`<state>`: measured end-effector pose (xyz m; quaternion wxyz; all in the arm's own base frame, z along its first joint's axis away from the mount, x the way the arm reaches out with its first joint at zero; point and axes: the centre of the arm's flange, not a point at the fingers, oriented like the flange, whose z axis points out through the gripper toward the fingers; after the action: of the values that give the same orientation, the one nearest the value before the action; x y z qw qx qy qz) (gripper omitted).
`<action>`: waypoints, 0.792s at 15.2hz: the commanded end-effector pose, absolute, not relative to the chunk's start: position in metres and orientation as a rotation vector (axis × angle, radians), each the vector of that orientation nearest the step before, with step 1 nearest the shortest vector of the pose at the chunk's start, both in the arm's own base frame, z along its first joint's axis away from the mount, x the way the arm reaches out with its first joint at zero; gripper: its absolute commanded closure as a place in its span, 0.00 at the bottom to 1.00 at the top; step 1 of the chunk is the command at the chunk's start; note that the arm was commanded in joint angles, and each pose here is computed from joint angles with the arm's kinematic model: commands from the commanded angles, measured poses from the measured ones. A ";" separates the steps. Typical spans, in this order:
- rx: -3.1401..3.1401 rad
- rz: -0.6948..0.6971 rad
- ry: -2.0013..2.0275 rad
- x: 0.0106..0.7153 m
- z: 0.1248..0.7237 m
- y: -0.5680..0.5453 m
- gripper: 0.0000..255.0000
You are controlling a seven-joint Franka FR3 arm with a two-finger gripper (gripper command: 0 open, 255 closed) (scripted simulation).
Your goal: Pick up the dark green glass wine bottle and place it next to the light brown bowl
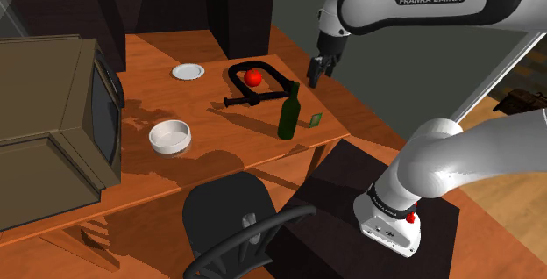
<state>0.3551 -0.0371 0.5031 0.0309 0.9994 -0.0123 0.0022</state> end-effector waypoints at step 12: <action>3.086 0.115 -0.089 0.455 0.405 -0.134 0.00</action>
<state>0.4489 -0.1272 0.4108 0.0263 0.9987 -0.0275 0.0339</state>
